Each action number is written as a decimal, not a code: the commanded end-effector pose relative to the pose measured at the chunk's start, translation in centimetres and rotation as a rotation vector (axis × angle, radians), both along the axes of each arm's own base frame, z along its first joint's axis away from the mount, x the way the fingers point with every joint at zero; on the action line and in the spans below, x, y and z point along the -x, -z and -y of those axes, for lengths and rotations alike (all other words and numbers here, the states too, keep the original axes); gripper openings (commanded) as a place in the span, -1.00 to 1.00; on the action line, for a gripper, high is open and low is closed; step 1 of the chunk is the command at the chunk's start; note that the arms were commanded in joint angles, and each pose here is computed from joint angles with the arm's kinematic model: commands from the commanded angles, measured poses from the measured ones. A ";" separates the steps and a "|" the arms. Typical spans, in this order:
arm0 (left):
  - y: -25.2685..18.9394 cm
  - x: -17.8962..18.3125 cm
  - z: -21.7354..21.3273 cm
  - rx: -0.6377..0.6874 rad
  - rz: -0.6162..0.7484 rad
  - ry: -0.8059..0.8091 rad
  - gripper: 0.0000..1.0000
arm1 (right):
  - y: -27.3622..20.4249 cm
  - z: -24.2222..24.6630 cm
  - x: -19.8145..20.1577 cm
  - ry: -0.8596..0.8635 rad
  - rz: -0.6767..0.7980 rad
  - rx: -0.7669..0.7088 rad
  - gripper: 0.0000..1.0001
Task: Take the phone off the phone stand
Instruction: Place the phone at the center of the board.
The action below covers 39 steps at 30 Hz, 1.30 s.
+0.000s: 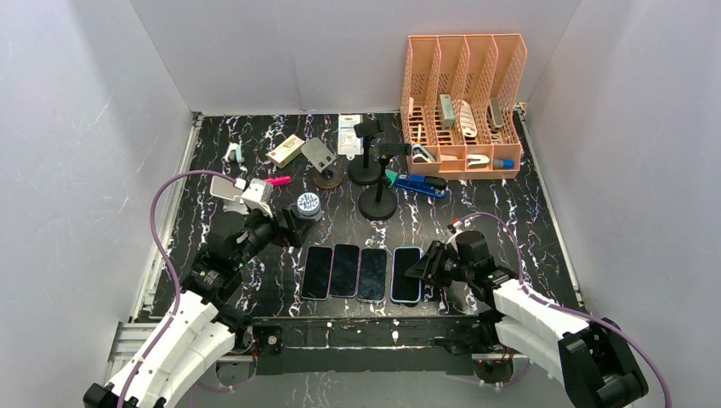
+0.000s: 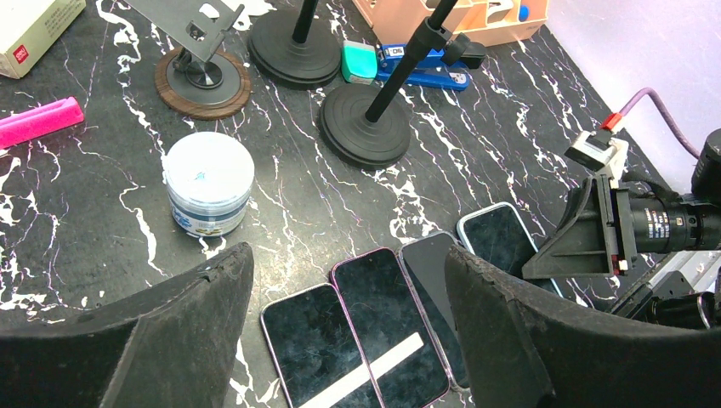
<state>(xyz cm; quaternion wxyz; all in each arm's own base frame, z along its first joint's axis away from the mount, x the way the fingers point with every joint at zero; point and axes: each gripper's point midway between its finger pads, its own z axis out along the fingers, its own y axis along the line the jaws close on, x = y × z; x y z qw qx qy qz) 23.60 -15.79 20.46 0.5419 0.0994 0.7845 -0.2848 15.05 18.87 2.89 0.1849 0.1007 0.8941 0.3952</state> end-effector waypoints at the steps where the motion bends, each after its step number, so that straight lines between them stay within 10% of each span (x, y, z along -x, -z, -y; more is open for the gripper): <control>1: -0.5 -0.1 0.0 -0.002 0.012 0.002 0.60 | 1.2 1.3 0.3 0.024 -0.031 0.092 0.01; 39: -0.7 0.0 -0.1 -0.001 0.022 0.001 0.60 | 2.0 3.9 -0.3 0.210 -0.087 0.193 0.09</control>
